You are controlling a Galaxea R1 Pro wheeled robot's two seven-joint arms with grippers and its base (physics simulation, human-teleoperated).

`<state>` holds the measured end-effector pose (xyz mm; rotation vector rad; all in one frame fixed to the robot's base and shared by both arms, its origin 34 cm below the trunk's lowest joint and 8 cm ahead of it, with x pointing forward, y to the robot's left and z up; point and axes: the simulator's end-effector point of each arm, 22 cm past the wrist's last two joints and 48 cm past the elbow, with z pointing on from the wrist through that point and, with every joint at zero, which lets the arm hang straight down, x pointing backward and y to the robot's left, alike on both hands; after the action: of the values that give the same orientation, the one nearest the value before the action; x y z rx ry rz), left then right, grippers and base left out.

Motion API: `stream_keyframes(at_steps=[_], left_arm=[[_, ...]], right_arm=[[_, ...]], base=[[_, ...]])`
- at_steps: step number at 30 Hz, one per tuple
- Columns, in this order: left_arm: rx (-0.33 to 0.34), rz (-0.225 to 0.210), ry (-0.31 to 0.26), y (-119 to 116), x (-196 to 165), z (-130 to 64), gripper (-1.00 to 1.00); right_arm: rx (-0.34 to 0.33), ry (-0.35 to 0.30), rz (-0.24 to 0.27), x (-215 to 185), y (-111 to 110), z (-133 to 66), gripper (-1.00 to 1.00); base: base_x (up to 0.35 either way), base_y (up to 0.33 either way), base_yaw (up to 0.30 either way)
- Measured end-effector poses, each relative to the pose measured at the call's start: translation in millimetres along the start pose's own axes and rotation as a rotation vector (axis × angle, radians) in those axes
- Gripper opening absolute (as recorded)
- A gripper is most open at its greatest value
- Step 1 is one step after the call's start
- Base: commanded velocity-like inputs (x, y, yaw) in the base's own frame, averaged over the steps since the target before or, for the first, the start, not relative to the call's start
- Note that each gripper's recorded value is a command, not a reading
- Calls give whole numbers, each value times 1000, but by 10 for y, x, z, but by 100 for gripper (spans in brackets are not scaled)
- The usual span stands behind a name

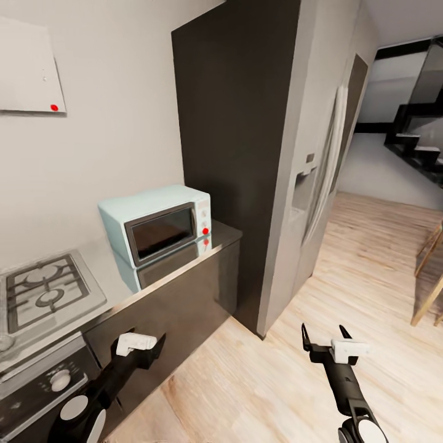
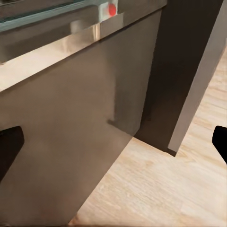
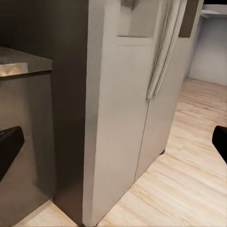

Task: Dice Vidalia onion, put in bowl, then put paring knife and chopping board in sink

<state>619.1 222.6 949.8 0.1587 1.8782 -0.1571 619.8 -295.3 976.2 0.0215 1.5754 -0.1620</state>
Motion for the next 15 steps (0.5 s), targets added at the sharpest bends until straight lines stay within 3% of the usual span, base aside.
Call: stream_keyframes(at_steps=[15], left_arm=[[0,-2,9,-10,-101,-69,100]], right_arm=[[-2,9,-1,-116,-5,-37,100]], base=[[0,0,248]])
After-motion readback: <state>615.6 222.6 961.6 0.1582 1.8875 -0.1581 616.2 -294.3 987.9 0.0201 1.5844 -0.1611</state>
